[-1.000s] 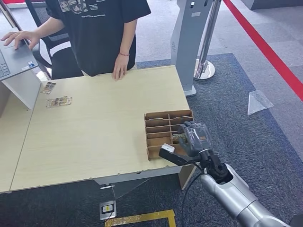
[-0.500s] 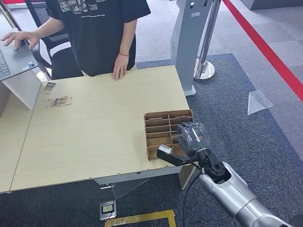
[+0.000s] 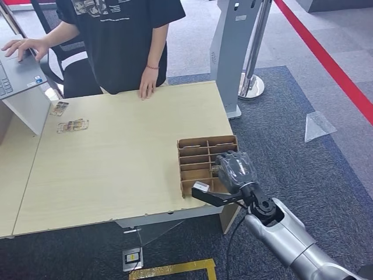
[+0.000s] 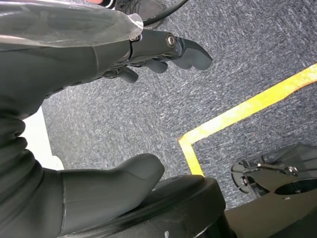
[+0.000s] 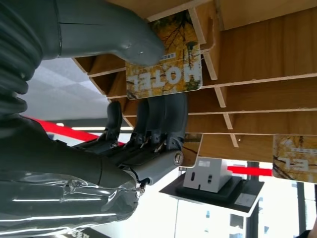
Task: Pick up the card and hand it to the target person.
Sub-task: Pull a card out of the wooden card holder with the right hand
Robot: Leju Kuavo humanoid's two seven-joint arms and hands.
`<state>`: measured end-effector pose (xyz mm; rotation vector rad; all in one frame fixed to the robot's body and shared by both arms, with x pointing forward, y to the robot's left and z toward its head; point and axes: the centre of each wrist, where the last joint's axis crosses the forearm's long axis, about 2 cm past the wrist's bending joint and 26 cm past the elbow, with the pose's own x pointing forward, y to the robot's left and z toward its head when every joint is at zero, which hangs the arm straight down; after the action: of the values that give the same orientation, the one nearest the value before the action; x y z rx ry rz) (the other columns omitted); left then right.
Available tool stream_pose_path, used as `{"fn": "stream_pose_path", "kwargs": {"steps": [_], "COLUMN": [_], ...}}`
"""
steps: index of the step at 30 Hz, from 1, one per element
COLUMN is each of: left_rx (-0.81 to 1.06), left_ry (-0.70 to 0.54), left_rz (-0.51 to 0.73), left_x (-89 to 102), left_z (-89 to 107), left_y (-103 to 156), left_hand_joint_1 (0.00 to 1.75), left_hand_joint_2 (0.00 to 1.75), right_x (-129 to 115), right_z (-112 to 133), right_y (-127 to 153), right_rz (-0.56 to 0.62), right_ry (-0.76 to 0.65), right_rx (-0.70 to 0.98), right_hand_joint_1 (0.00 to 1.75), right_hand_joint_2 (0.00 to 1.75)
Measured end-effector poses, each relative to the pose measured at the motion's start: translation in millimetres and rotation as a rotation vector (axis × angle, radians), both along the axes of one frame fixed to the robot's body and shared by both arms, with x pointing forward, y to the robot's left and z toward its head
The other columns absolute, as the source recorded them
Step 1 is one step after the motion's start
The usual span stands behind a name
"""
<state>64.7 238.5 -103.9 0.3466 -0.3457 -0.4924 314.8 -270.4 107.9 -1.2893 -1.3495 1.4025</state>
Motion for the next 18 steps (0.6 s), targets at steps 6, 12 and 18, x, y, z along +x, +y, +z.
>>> {"fn": "stream_pose_path", "kwargs": {"steps": [6,12,18], "left_rx": [0.002,0.004,0.004], "left_ry": [0.003,0.008,0.006], "left_rz": [0.003,0.007,0.006], "left_x": [-0.1,-0.1,-0.1], "left_z": [-0.1,-0.1,-0.1], "left_y": [0.4,0.6,0.6], "left_hand_joint_1": [0.00,0.00,0.00], "left_hand_joint_2": [1.75,1.75,1.75], "right_x": [1.2,2.9,4.0], "right_z": [6.1,12.9,18.6], "right_y": [3.1,5.5,7.2], "right_rz": [0.033,0.047,0.055], "right_ry": [0.024,0.016,-0.001], "right_rx": [0.016,0.022,0.027], "right_hand_joint_1": [1.49,1.75,1.75], "right_hand_joint_2": [1.75,1.75,1.75]}}
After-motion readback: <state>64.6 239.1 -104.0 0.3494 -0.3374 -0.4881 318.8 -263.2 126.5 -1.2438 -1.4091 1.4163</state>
